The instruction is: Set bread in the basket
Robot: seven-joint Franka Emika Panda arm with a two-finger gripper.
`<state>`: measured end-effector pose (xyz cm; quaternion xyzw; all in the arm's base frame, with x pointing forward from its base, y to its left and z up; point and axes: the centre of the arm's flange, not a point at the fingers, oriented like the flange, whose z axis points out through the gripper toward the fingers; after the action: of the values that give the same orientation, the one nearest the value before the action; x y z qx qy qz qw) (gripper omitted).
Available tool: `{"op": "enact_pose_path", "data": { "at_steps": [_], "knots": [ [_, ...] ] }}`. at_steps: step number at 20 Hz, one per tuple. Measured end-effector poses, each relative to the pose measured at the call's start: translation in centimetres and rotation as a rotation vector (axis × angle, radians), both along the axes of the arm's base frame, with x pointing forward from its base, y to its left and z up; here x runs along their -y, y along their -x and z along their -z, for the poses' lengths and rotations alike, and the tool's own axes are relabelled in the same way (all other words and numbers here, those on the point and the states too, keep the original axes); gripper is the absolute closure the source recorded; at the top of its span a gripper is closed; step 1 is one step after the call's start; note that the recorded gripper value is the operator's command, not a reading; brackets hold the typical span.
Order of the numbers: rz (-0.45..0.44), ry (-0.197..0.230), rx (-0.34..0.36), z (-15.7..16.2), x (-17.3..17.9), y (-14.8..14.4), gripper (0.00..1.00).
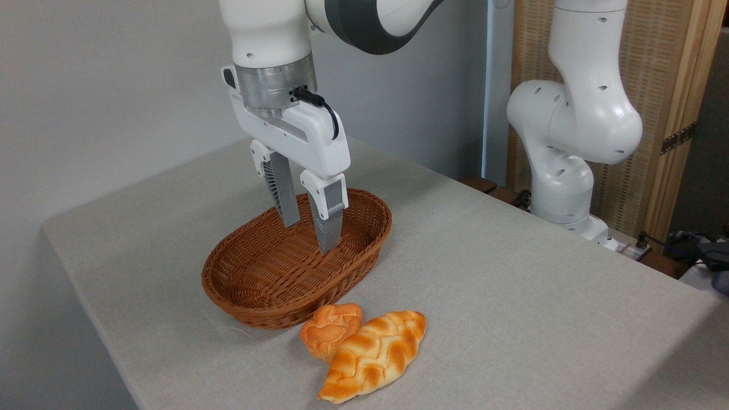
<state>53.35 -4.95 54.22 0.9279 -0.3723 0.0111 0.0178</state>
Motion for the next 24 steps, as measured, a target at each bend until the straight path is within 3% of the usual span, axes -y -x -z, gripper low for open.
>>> {"op": "enact_pose_path", "data": {
  "at_steps": [10,24],
  "knots": [
    [0.047,0.000,0.001,0.0,-0.8,0.0,0.00],
    [0.124,0.011,0.010,2.5,-9.4,2.0,0.00]
  ]
}}
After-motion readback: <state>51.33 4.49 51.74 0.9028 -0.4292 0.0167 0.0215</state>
